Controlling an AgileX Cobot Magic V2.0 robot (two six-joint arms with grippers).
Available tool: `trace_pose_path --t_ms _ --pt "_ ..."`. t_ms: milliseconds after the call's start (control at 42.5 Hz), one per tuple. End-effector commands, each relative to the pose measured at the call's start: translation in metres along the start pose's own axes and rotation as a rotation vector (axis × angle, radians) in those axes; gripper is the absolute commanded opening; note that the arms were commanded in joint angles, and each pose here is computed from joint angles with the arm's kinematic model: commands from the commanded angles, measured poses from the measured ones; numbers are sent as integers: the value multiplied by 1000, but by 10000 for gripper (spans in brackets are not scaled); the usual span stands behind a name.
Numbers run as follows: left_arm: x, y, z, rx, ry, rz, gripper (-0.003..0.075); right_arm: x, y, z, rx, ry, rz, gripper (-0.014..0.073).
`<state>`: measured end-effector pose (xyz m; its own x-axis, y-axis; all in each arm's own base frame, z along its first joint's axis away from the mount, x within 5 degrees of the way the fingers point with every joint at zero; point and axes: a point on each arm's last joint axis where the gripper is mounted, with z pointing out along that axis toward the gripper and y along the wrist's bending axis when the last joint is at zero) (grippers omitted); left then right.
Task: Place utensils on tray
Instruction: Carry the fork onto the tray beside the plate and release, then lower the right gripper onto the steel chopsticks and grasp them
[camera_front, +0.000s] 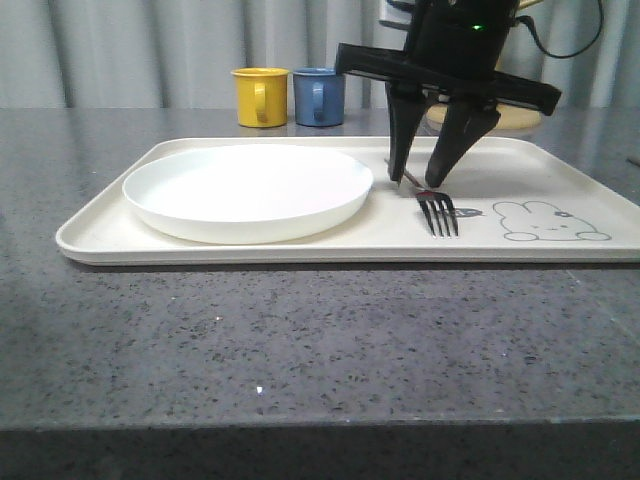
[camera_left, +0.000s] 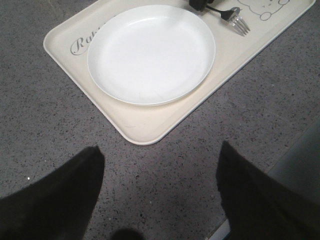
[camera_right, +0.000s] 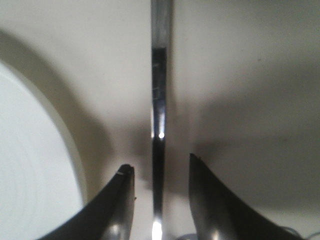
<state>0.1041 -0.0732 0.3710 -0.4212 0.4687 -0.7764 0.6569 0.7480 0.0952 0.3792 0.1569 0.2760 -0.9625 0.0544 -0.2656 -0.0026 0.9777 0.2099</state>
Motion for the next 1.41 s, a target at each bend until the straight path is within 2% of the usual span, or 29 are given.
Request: trace_pose_path --t_ms 0,118,212,400,588,729,964,1199,1388 --pt "-12 0 -6 -2 -99 -8 473 1 -1 -60 9 -137 -102 303" --pt "-12 0 -6 -2 -99 -8 473 14 -10 -97 43 -153 -228 303" --pt "-12 0 -6 -2 -99 -8 473 21 -27 -123 61 -170 -249 303" --pt "-12 0 -6 -2 -99 -8 473 26 -88 -146 137 -159 -141 303" --pt "-12 0 -6 -2 -99 -8 473 31 -145 -136 203 -81 -34 303" --pt "-12 0 -6 -2 -99 -8 473 34 -176 -119 227 -25 48 303" --pt "-12 0 -6 -2 -99 -8 473 28 -191 -87 228 66 67 303" --pt "-12 0 -6 -2 -99 -8 473 19 -198 -64 228 89 68 303" --pt "-12 0 -6 -2 -99 -8 473 17 -200 -57 228 95 69 272"
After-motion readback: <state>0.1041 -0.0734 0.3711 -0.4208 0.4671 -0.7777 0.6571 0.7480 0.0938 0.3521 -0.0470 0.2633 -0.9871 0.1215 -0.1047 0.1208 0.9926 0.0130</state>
